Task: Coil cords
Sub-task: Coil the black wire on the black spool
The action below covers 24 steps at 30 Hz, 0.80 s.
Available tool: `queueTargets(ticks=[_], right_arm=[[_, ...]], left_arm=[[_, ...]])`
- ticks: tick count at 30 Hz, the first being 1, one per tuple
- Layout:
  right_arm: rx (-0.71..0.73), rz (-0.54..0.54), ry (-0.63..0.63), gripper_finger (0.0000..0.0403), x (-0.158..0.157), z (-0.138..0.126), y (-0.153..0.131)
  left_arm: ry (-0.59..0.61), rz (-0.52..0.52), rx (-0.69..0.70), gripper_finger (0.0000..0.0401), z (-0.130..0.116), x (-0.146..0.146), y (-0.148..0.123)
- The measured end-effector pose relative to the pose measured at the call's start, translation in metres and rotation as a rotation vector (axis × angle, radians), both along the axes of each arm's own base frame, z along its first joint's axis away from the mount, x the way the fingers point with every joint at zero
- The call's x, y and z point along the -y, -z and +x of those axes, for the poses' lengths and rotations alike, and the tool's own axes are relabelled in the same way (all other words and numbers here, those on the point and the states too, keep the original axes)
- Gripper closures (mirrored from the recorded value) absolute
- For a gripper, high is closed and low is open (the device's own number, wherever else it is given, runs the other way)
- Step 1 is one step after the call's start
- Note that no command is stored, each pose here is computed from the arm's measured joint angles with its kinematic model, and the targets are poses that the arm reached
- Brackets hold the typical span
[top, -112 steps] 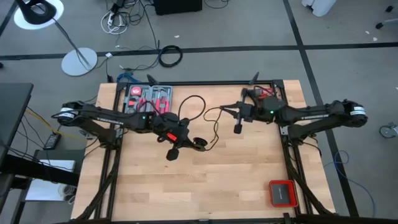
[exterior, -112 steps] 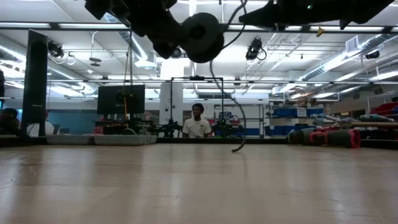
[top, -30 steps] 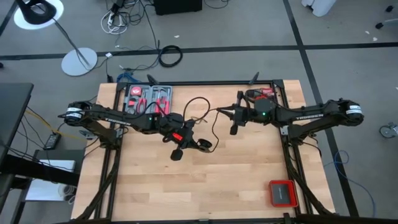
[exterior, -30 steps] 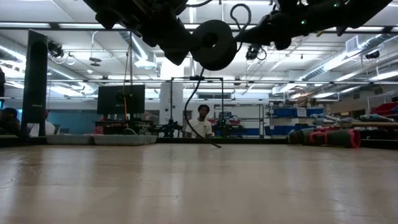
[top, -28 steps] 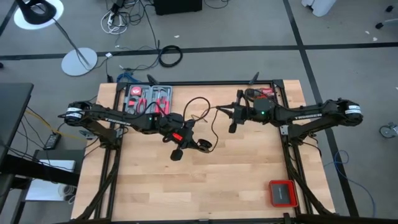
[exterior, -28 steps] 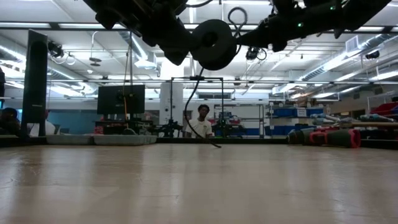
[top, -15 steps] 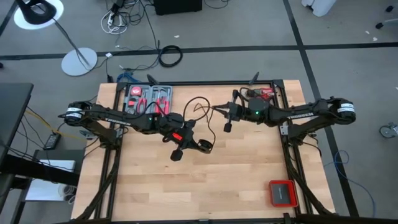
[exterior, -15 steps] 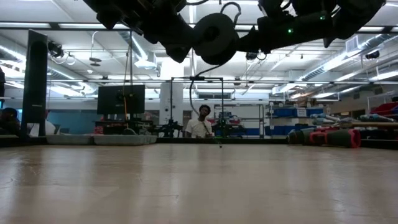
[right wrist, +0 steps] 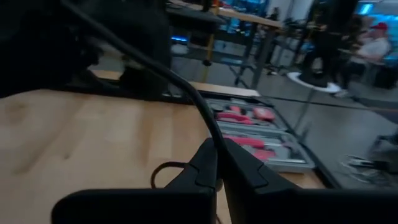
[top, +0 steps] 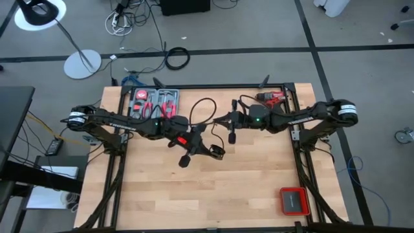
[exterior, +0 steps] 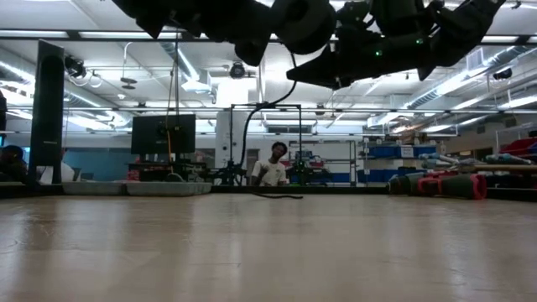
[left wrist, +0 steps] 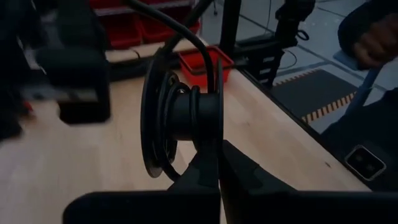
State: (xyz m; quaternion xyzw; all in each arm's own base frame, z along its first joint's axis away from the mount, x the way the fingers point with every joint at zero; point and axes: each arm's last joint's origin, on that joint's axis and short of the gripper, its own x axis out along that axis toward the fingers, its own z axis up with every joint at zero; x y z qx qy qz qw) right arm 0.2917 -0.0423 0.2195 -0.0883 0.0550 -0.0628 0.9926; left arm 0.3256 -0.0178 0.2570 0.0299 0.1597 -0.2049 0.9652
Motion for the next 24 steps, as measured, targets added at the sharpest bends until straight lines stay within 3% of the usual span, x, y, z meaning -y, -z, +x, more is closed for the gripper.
queueTargets(ticks=[7, 24], right_arm=[[-0.05, 0.017, -0.093, 0.0393, -0.005, 0.015, 0.01], [-0.294, 0.079, -0.18, 0.0393, -0.023, 0.015, 0.039]], left_arm=[[-0.005, 0.005, 0.053, 0.0401, 0.002, 0.0, -0.005], [-0.01, 0.066, 0.257, 0.0401, 0.005, -0.001, -0.021]])
